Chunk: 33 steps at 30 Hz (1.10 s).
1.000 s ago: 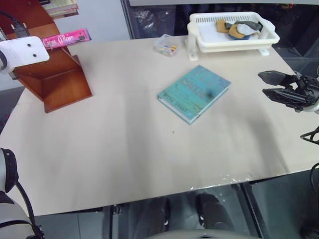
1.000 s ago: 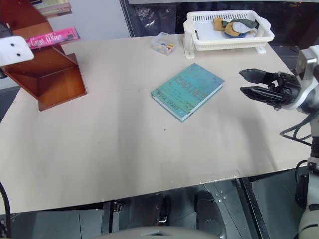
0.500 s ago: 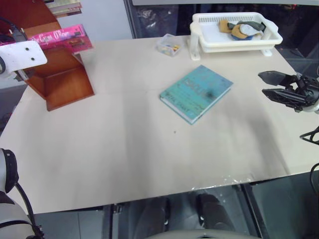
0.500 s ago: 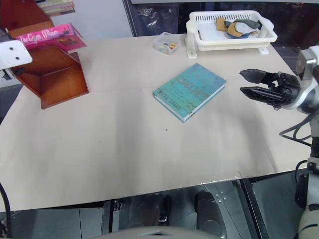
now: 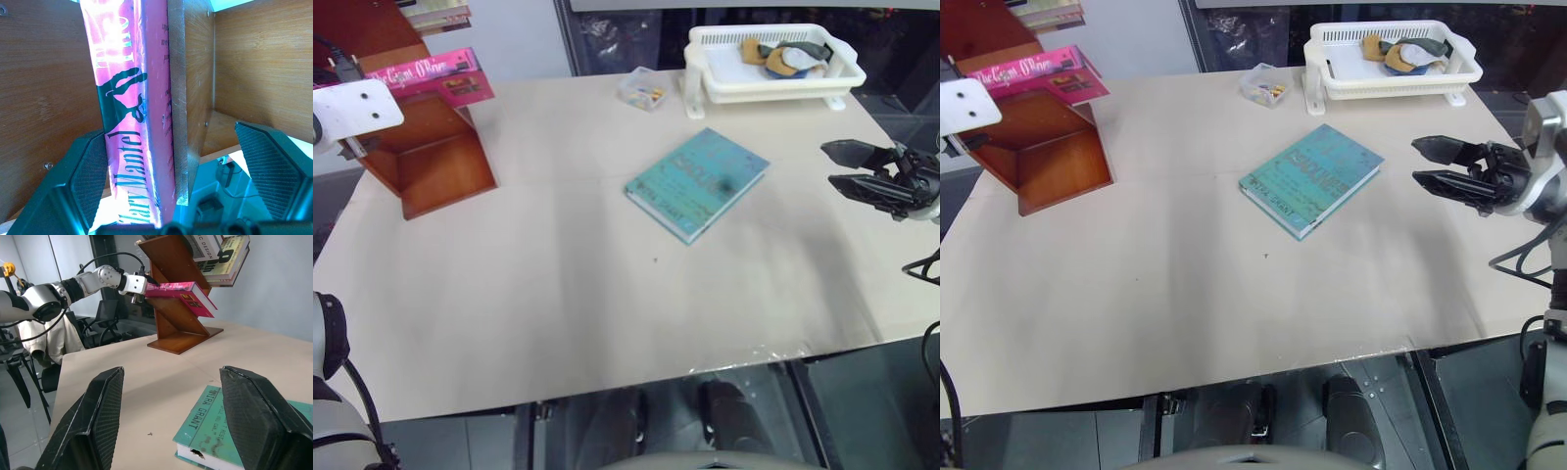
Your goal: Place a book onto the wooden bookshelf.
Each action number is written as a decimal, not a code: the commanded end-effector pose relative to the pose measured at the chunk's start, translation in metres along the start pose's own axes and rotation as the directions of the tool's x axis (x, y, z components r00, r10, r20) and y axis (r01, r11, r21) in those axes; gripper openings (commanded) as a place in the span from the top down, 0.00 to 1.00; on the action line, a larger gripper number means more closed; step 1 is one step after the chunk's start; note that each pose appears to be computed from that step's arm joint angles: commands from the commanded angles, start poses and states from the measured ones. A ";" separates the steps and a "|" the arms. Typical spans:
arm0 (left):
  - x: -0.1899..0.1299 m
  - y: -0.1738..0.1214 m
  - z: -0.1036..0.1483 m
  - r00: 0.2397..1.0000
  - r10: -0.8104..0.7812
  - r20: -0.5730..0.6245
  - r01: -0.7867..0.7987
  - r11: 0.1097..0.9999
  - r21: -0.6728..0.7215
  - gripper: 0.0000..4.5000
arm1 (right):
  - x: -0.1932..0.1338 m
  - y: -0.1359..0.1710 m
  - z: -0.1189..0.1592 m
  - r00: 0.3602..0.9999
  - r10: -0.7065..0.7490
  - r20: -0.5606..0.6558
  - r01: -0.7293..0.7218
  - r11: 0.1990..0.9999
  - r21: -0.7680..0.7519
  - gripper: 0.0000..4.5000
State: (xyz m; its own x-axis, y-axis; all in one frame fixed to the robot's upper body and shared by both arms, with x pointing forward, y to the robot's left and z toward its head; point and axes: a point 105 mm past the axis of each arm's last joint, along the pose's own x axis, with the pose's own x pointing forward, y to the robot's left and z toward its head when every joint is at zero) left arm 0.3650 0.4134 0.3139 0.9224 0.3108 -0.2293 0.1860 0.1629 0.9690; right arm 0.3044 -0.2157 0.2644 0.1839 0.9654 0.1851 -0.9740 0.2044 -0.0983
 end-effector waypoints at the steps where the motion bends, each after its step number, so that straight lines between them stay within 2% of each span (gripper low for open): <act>1: -0.009 0.013 -0.011 0.999 0.039 -0.033 -0.040 0.999 -0.017 0.02 | -0.001 0.006 0.019 0.998 0.061 0.009 -0.060 0.996 -0.073 0.29; 7: -0.009 0.013 -0.011 0.999 0.041 -0.033 -0.041 0.999 -0.020 0.02 | 0.002 0.007 0.025 0.996 0.073 0.048 -0.069 0.994 -0.080 0.29; 11: -0.008 0.013 -0.011 0.999 0.036 -0.034 -0.037 0.999 -0.024 0.02 | 0.003 0.008 0.037 0.989 0.090 0.117 -0.080 0.993 -0.088 0.29; 33: -0.009 0.018 -0.010 0.997 0.064 -0.034 -0.065 0.997 -0.029 0.02 | -0.002 0.006 0.034 0.993 0.074 0.089 -0.065 0.993 -0.095 0.29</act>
State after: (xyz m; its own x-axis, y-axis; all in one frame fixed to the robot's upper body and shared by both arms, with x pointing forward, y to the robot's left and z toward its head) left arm 0.3643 0.4169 0.3146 0.9165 0.3312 -0.2243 0.1745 0.1735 0.9693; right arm 0.3037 -0.2184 0.2837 0.1551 0.9509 0.2677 -0.9726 0.1945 -0.1272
